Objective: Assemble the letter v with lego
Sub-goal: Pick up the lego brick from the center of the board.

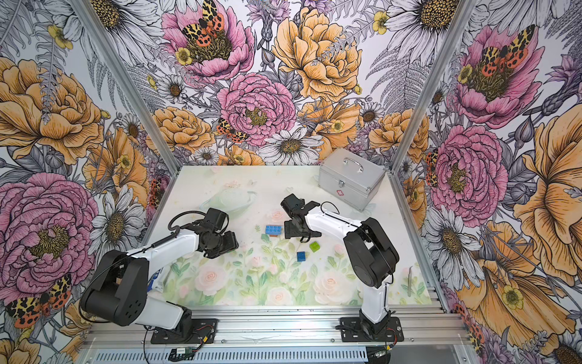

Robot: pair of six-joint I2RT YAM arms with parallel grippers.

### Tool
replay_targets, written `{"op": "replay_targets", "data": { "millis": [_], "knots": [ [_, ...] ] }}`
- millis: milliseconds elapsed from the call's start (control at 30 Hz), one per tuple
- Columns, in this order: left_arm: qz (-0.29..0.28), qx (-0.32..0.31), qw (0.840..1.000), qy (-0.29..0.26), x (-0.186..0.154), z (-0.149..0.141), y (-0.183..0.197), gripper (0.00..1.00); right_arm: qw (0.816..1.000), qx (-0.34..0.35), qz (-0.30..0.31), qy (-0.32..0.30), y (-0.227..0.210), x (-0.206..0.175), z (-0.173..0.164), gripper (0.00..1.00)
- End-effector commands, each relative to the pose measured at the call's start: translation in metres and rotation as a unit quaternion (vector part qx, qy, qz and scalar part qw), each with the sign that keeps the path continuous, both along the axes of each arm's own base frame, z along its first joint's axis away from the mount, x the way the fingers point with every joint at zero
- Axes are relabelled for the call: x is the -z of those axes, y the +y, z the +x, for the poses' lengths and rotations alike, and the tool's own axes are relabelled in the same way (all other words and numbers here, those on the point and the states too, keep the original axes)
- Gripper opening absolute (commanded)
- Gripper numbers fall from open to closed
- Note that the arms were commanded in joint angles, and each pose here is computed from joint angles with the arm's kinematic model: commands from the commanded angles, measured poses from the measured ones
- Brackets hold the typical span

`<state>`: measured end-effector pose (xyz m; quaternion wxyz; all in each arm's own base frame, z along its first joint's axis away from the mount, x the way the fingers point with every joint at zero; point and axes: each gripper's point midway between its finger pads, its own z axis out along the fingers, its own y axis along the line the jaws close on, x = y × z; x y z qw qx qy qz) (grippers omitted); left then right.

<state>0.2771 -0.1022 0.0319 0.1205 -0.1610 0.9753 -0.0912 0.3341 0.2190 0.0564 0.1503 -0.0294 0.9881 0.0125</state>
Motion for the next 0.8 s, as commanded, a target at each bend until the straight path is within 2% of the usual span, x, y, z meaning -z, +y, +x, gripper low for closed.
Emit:
{"op": "replay_targets", "data": {
  "millis": [0,133,333,400,533,767],
  "knots": [
    [0.038,-0.003,0.999,-0.006,-0.003,0.01,0.005,0.59,1.0,0.009,-0.014,-0.016,-0.01,-0.005,0.0,0.99],
    [0.064,0.008,0.998,0.006,-0.002,0.01,0.007,0.47,1.0,0.015,-0.022,-0.017,-0.02,-0.004,-0.005,0.99],
    [0.091,0.044,0.994,0.032,0.005,0.01,0.0,0.41,0.999,0.022,-0.026,-0.018,-0.031,-0.005,-0.011,0.99],
    [0.092,0.055,0.994,0.036,0.006,0.011,-0.005,0.36,0.999,0.024,-0.027,-0.02,-0.034,-0.007,-0.013,0.99],
    [0.083,0.088,0.992,0.021,-0.005,0.017,-0.022,0.24,0.999,0.034,-0.03,-0.018,-0.045,-0.006,-0.021,0.99],
    [0.067,0.128,0.989,-0.02,-0.042,0.033,-0.051,0.18,0.998,0.051,-0.033,-0.016,-0.062,-0.006,-0.029,0.99]
  ]
}}
